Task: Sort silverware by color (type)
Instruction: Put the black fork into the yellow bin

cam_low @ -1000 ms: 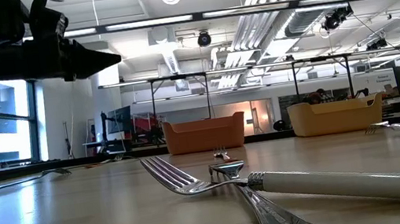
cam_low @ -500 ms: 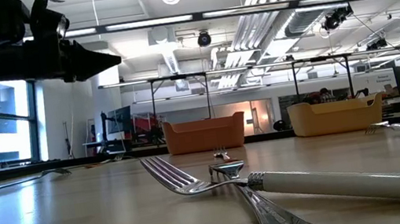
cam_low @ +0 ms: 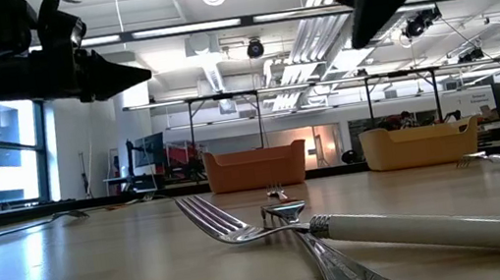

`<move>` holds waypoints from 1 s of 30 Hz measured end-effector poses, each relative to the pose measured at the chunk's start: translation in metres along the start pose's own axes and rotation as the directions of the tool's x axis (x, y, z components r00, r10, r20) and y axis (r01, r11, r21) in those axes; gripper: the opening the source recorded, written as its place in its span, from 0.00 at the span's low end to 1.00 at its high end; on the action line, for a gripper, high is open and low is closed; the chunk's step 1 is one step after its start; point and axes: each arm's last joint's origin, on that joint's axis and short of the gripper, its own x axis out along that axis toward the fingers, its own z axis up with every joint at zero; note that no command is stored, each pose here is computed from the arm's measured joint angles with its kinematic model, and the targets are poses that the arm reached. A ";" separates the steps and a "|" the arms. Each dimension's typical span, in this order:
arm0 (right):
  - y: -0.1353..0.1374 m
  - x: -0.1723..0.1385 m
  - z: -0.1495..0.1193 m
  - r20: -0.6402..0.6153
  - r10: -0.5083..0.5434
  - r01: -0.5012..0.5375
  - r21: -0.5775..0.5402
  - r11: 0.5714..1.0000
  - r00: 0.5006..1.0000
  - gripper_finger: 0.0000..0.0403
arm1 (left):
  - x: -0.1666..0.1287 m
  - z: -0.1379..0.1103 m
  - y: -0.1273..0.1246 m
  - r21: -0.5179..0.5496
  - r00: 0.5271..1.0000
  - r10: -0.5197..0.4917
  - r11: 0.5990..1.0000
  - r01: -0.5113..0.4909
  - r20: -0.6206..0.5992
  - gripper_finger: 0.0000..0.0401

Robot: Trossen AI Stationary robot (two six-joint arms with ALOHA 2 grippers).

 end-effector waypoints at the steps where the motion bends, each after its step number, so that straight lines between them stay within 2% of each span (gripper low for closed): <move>1: -0.003 0.003 0.001 0.022 0.004 -0.004 -0.011 1.000 1.000 0.00 | 0.000 0.000 0.000 0.000 1.000 0.000 1.000 0.000 0.000 0.00; 12: -0.033 0.034 0.002 0.243 -0.044 0.059 -0.054 0.997 0.969 0.00 | 0.000 0.000 0.000 -0.026 1.000 -0.004 1.000 0.004 -0.002 0.00; 15: -0.042 0.041 0.003 0.347 -0.067 0.094 -0.061 0.994 0.935 0.00 | 0.000 0.000 0.000 -0.040 1.000 -0.004 0.999 0.004 -0.002 0.00; 19: -0.055 0.046 0.005 0.502 -0.099 0.154 -0.069 0.986 0.859 0.00 | 0.000 0.000 0.000 -0.108 1.000 -0.004 0.994 0.003 -0.004 0.00; 22: -0.064 0.048 0.002 0.557 -0.111 0.201 -0.102 0.974 0.823 0.00 | 0.006 0.000 0.001 -0.112 0.997 -0.001 0.994 -0.007 -0.080 0.00; 24: -0.070 0.047 0.000 0.567 -0.129 0.241 -0.127 0.962 0.814 0.00 | 0.013 0.005 0.003 -0.088 0.987 0.045 0.994 -0.059 -0.156 0.00; 27: -0.081 0.041 -0.001 0.625 -0.145 0.281 -0.123 0.952 0.767 0.00 | 0.024 0.016 0.008 -0.025 0.945 0.119 0.991 -0.133 -0.305 0.00; 30: -0.092 0.037 -0.005 0.671 -0.087 0.251 -0.151 0.956 0.736 0.00 | 0.032 0.032 0.014 0.033 0.892 0.155 0.987 -0.156 -0.424 0.00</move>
